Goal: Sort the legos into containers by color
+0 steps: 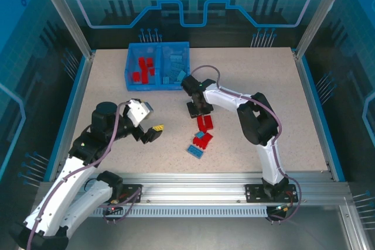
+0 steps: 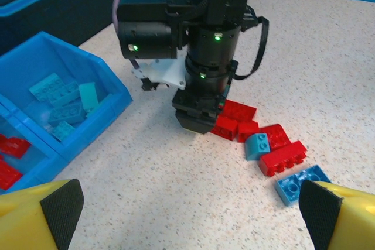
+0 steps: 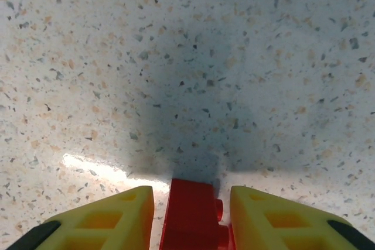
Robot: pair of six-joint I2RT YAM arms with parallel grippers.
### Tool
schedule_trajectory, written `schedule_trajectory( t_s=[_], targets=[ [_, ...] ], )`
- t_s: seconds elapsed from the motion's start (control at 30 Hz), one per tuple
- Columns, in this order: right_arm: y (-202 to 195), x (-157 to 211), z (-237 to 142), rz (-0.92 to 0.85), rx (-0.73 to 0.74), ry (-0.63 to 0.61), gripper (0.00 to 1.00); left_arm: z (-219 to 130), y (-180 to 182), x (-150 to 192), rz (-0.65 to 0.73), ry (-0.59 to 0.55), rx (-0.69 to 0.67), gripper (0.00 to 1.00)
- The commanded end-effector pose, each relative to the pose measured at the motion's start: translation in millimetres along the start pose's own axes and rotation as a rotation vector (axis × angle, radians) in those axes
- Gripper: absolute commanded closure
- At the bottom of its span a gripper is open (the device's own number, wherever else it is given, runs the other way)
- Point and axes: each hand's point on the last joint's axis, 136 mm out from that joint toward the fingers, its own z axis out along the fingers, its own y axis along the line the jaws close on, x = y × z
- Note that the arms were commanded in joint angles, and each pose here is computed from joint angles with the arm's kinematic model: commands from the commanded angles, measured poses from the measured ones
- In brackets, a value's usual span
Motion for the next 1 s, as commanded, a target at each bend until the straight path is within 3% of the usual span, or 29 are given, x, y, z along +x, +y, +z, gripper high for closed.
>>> schedule_trajectory(
  t_s=[0.0, 0.3, 0.5, 0.63, 0.77, 0.83, 0.97],
  targets=[
    [12, 15, 3, 0.007, -0.026, 0.062, 0.61, -2, 9, -9, 0.026, -0.032, -0.053, 0.01],
    [16, 43, 11, -0.008, -0.037, 0.147, 0.63, -2, 11, -10, 0.019, -0.052, -0.066, 0.01],
    [15, 39, -2, -0.024, -0.034, 0.115, 0.78, -11, -12, 1, 0.149, -0.064, 0.013, 0.01],
    [24, 16, -46, -0.032, -0.105, -0.015, 0.83, -27, -22, 6, 0.253, -0.081, 0.006, 0.01],
    [45, -21, -105, -0.060, -0.222, -0.208, 0.85, -44, -17, -3, 0.243, -0.114, -0.064, 0.01],
    [57, -43, -132, -0.090, -0.262, -0.314, 0.85, -51, -1, -16, 0.167, -0.157, -0.155, 0.01],
    [75, -99, -172, -0.118, -0.278, -0.521, 0.84, -66, 54, -31, -0.114, -0.231, -0.444, 0.01]
  ],
)
